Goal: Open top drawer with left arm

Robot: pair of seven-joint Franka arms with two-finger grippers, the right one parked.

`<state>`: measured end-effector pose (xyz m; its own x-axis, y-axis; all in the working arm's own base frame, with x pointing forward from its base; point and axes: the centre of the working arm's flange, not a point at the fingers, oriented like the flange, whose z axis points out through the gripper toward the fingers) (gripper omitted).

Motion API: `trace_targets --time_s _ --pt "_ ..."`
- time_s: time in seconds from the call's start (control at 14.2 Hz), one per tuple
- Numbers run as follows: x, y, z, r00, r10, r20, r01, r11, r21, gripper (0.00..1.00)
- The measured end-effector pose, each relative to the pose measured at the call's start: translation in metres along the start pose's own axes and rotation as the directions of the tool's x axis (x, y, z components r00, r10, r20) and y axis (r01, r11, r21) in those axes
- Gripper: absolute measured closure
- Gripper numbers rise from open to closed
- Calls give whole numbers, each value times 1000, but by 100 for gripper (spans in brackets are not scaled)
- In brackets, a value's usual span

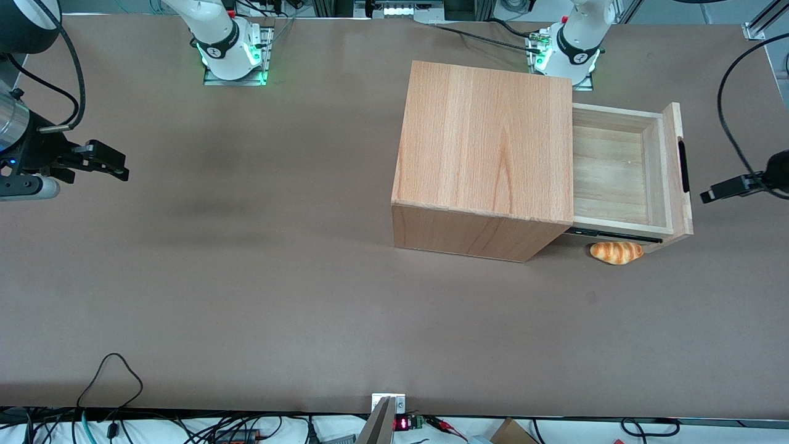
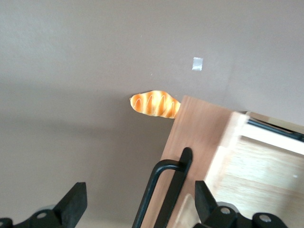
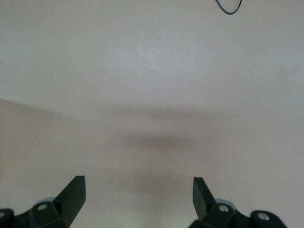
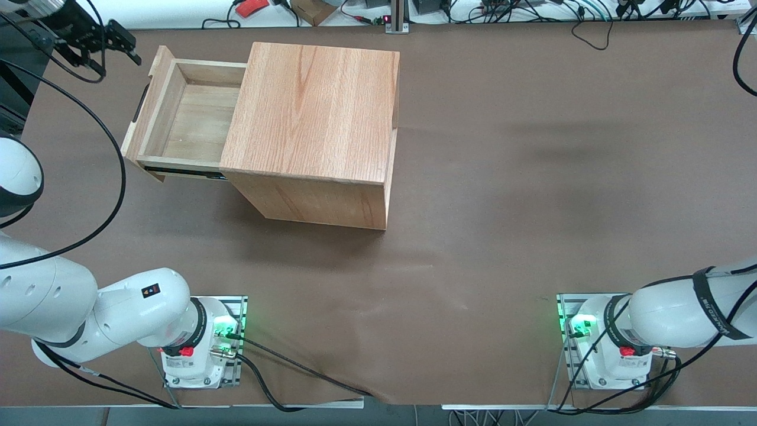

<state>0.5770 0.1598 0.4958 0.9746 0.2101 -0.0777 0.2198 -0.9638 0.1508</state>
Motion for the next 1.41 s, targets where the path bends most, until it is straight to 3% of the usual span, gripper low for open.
trace_targets --time_s 0.49,0.63,0.92,1.41 --pt "1 50 -70 993 83 -80 -83 997 3 0" --pt "-5 58 -77 992 99 -73 -98 995 17 0" --pt "-26 105 -95 981 179 -71 -173 981 85 0" --pt "-47 127 -113 969 239 -63 -229 963 139 0"
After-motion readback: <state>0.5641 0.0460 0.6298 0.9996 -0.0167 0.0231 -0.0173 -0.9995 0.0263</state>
